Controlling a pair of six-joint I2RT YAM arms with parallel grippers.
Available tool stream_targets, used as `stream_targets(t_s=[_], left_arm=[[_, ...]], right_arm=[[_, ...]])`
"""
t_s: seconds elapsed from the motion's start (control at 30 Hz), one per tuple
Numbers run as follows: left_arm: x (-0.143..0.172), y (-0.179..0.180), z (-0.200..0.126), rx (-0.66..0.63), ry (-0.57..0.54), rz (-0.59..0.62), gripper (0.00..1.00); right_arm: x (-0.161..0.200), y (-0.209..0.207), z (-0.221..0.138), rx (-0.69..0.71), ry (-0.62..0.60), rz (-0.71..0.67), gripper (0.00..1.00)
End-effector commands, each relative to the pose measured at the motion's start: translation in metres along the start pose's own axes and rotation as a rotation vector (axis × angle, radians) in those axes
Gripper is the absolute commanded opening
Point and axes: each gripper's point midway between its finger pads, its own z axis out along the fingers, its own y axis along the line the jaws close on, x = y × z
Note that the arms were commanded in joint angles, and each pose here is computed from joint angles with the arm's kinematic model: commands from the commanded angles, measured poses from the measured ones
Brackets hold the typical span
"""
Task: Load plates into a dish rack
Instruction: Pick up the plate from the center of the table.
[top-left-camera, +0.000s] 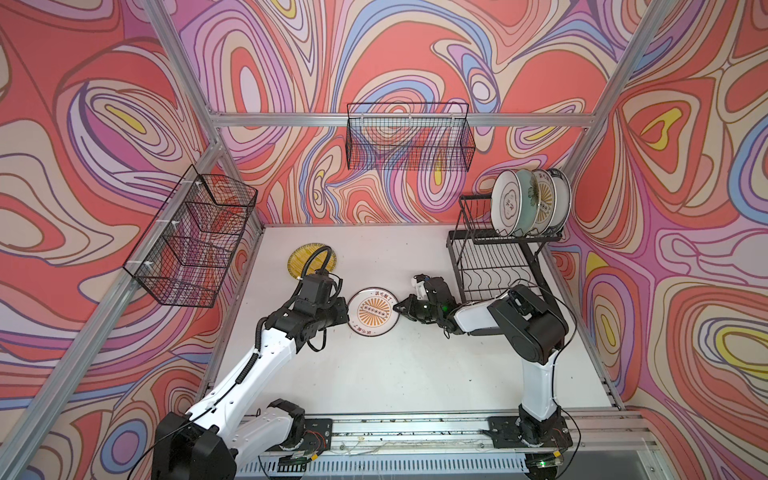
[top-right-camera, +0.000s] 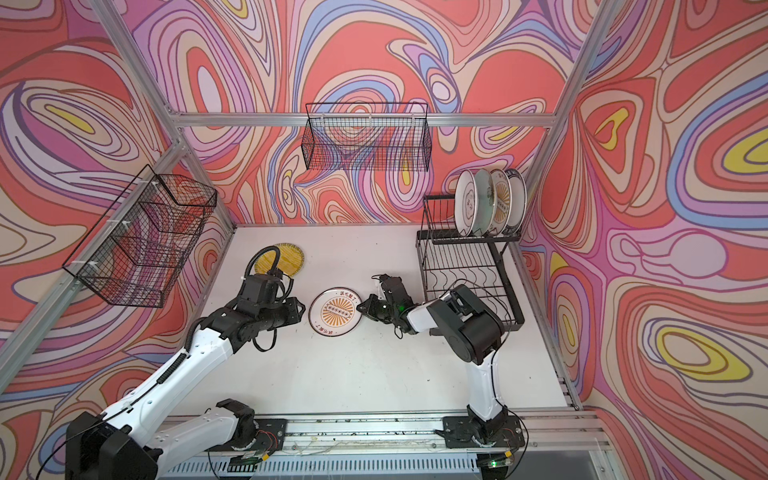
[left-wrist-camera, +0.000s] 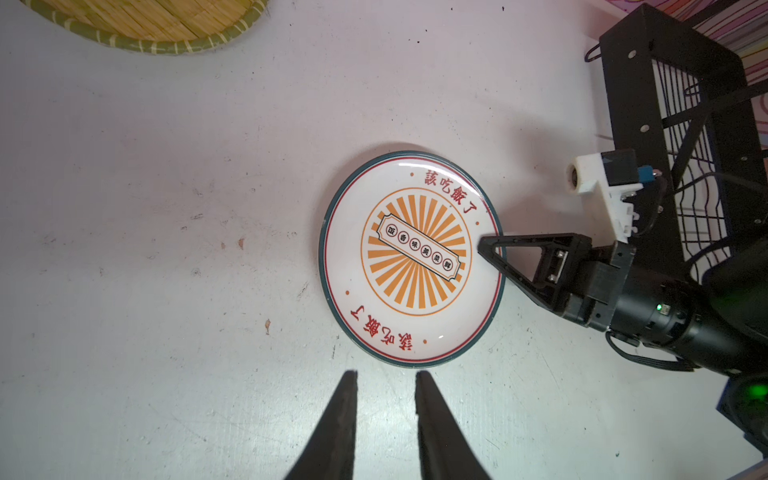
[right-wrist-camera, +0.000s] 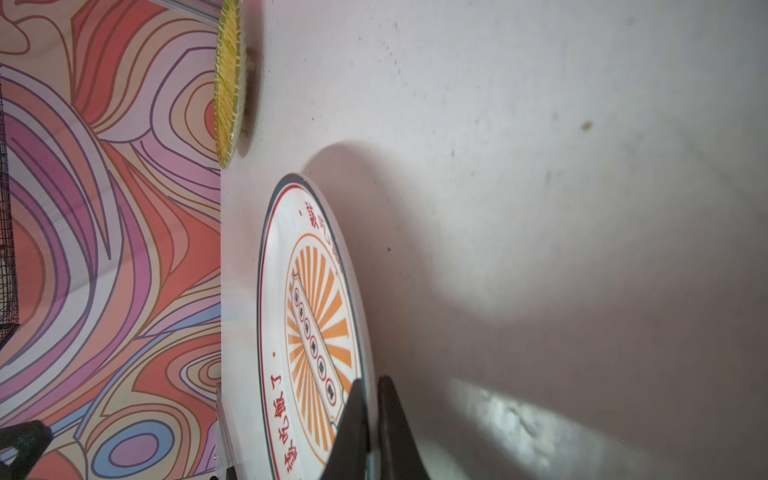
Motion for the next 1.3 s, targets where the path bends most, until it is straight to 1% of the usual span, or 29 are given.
stream_targets(t_s=[0.0,0.2,0.23,0.43,0.6,0.73,0.9,1.27], left_arm=[[0.002,-0.001,-0.007,0.013,0.009,-0.008,0.28],[0.001,-0.011,-0.008,0.072,0.0,-0.024,0.29],[0.001,-0.013,-0.007,0.082,0.003,-0.027,0.29],[0.0,-0.028,-0.007,0.162,0.016,-0.039,0.31],[-0.001,-0.04,-0.005,0.224,0.027,-0.047,0.31],[-0.003,-0.05,-0.003,0.282,0.026,-0.056,0.31],[-0.01,-0.073,-0.007,0.416,0.002,-0.076,0.31],[-0.014,-0.081,-0.001,0.459,0.004,-0.101,0.32]], right_arm=[[-0.013,0.016,-0.018,0.006,-0.044,-0.054,0.0],[-0.027,0.034,-0.045,0.008,-0.095,-0.094,0.0],[-0.033,0.045,-0.054,-0.012,-0.115,-0.107,0.0],[-0.056,0.067,-0.092,-0.045,-0.185,-0.14,0.0],[-0.066,0.084,-0.117,-0.092,-0.199,-0.162,0.0],[-0.066,0.095,-0.127,-0.115,-0.205,-0.182,0.0],[-0.065,0.103,-0.134,-0.136,-0.209,-0.205,0.0],[-0.056,0.12,-0.139,-0.222,-0.17,-0.247,0.0]])
